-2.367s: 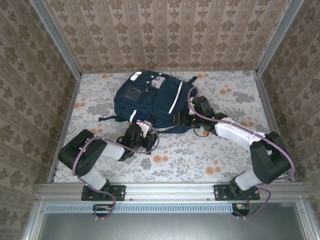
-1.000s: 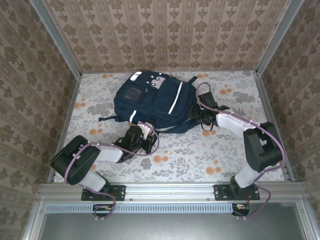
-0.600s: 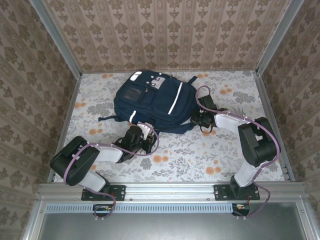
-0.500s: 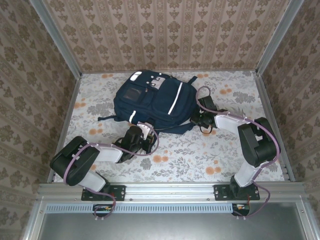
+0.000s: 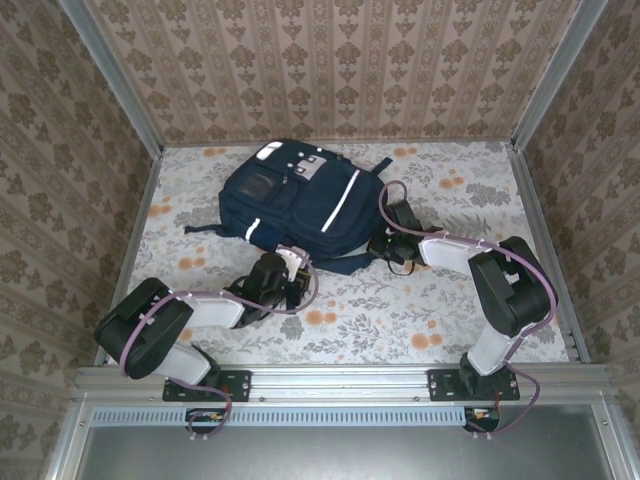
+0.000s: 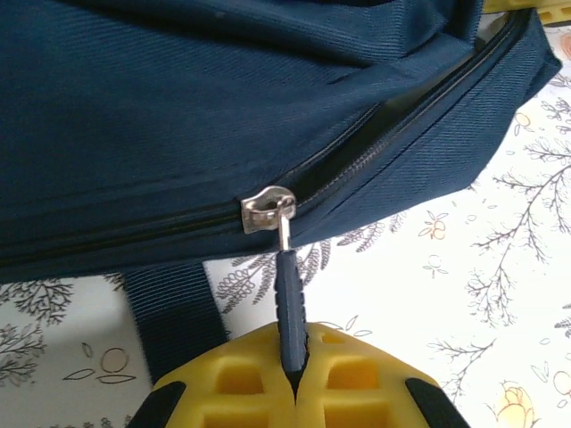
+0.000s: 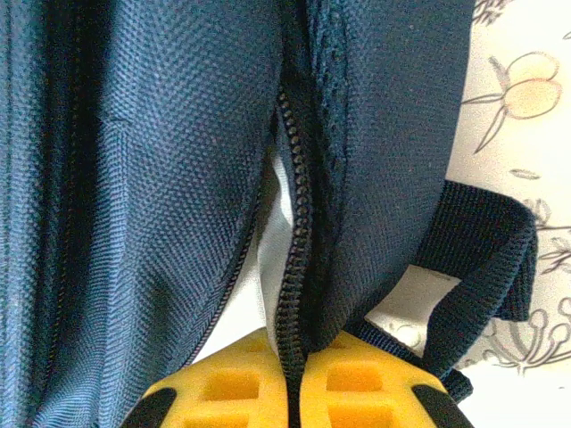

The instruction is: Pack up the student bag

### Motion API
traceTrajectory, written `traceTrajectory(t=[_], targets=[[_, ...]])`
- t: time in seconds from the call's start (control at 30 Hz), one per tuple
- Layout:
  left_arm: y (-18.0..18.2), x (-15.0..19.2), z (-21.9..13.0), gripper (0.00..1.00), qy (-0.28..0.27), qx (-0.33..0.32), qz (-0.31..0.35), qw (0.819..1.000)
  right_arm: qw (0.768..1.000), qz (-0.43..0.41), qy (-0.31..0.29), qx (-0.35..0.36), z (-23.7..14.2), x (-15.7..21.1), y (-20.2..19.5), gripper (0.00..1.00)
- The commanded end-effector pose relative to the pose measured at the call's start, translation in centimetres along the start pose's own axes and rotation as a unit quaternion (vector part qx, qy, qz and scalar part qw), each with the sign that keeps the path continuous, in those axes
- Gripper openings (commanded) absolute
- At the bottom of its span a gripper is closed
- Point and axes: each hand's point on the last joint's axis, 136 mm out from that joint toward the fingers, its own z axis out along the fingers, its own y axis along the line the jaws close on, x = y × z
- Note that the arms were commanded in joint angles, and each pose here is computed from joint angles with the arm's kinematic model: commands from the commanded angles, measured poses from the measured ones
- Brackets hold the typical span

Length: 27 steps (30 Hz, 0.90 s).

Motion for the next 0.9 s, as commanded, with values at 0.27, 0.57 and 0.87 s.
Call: traceTrajectory(t=[0.27, 0.57, 0.87], targets=[[-4.8, -0.8, 0.4, 0.00, 0.000, 0.073, 0.021, 0.997, 0.995, 0.003, 0.075, -0.063, 0.5, 5.9, 4.1, 0.05], [-3.8, 0.6, -1.4, 0.00, 0.001, 0.048, 0.029, 0.998, 0.988, -0.010, 0.104, -0.113, -0.3, 8.5, 7.4, 0.42], [-2.8, 0.9, -3.6, 0.00, -0.017, 0.031, 0.042, 0.998, 0.980, -0.125, 0.097, -0.117, -5.1, 8.0, 8.5, 0.65]])
